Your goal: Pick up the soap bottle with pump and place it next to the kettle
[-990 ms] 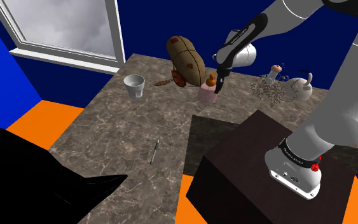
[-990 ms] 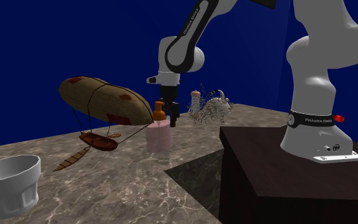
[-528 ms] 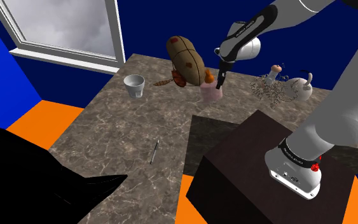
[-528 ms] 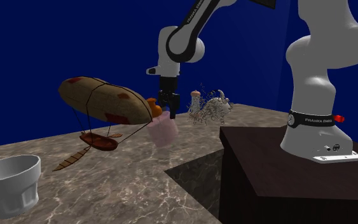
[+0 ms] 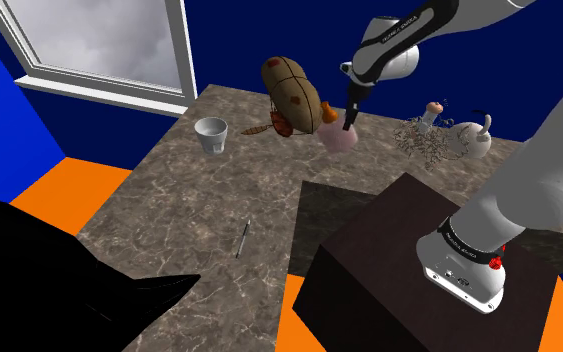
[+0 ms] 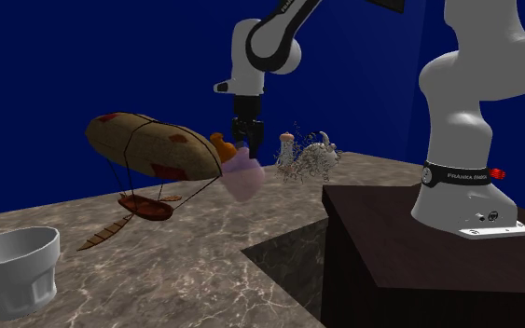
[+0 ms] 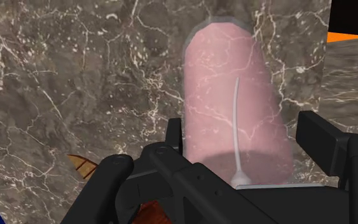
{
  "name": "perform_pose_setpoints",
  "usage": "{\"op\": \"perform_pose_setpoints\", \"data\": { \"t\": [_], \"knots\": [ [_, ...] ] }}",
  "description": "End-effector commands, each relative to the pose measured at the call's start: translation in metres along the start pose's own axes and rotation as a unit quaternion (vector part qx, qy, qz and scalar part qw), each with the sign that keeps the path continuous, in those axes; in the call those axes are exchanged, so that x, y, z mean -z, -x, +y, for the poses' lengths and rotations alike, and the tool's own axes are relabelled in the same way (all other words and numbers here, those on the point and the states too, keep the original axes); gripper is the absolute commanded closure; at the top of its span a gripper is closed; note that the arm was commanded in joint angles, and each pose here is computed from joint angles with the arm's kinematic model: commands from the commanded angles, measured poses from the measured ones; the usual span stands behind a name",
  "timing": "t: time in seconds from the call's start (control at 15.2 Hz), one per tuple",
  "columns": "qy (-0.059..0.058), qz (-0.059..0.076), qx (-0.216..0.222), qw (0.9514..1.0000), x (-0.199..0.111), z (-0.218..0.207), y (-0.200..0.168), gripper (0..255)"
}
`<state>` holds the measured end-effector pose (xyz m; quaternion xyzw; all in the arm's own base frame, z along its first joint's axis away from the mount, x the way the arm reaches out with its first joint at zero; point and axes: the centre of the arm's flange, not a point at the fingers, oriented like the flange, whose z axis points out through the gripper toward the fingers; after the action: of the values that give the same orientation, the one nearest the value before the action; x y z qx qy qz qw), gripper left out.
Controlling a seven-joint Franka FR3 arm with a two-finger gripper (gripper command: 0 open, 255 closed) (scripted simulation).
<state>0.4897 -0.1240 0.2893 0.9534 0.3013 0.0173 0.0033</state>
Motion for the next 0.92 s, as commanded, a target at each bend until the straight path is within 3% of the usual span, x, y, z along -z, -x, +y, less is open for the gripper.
{"op": "perform_pose_setpoints", "data": {
  "t": [0.0, 0.86],
  "knots": [
    [0.001, 0.001, 0.001, 1.0000, 0.011, 0.001, -0.002, 255],
    [0.001, 0.001, 0.001, 1.0000, 0.080, 0.002, -0.004, 255]
  ]
}}
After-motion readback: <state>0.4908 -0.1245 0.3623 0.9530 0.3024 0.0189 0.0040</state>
